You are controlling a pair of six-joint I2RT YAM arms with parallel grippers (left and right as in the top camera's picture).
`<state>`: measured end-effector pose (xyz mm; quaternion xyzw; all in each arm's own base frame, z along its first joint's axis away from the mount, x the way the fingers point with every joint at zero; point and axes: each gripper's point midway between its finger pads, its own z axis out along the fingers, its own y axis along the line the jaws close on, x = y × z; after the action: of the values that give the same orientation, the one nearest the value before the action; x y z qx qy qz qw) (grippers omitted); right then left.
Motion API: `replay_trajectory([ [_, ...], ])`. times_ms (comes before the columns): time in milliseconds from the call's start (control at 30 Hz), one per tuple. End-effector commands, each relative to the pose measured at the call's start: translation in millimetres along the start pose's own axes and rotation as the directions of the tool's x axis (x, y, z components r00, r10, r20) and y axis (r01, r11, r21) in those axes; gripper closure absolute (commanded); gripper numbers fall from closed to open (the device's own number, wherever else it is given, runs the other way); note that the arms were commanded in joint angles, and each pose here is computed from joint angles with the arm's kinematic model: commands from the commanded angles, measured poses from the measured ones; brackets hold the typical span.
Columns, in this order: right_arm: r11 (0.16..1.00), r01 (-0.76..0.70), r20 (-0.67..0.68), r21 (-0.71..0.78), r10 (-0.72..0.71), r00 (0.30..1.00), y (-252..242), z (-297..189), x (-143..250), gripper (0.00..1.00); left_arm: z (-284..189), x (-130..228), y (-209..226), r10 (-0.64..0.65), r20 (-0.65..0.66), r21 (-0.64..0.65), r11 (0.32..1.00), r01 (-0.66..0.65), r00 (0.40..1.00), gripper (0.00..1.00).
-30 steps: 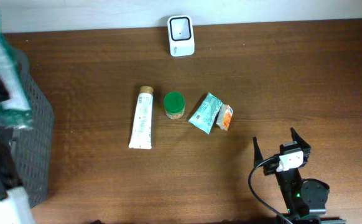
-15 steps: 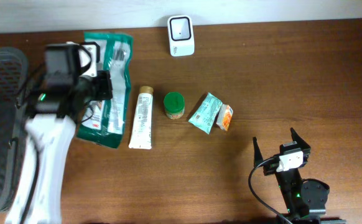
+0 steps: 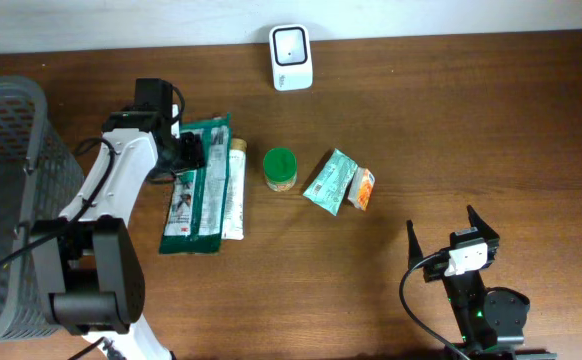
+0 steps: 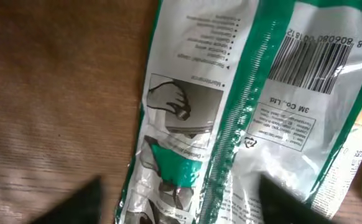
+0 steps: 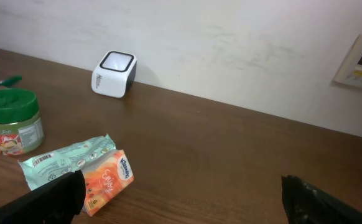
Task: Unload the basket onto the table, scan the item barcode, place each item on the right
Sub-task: 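Carry the green-bordered bag out and lay it left of the tube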
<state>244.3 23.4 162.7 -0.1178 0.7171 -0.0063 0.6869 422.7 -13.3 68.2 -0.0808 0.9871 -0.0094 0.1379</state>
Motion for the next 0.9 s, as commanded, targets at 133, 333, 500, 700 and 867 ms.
replay_trajectory([
  [133,1.000,-0.008,-0.003,-0.006,0.008,1.000,2.0,0.2,2.4,0.02,-90.4,-35.4,-1.5,0.090,0.194,-0.007,0.996,-0.091,0.977,0.01],
  [333,1.000,-0.008,-0.003,-0.006,0.008,1.000,1.9,0.2,2.4,0.01,-196.8,-51.8,-4.0,0.220,0.412,-0.014,0.972,-0.235,0.885,0.00],
  [500,1.000,-0.008,-0.003,-0.006,0.008,1.000,1.9,0.2,2.4,0.02,-261.7,-49.8,35.5,0.223,0.536,-0.089,0.974,-0.208,0.814,0.01],
  [700,1.000,-0.008,-0.003,-0.006,0.008,1.000,1.9,0.2,2.4,0.02,-270.4,-45.7,101.6,0.158,0.542,-0.113,0.987,-0.115,0.825,0.00],
  [867,1.000,-0.008,-0.003,-0.006,0.008,1.000,1.9,0.2,2.4,0.02,-270.6,-43.1,131.0,0.096,0.546,-0.093,0.994,-0.053,0.832,0.01],
])
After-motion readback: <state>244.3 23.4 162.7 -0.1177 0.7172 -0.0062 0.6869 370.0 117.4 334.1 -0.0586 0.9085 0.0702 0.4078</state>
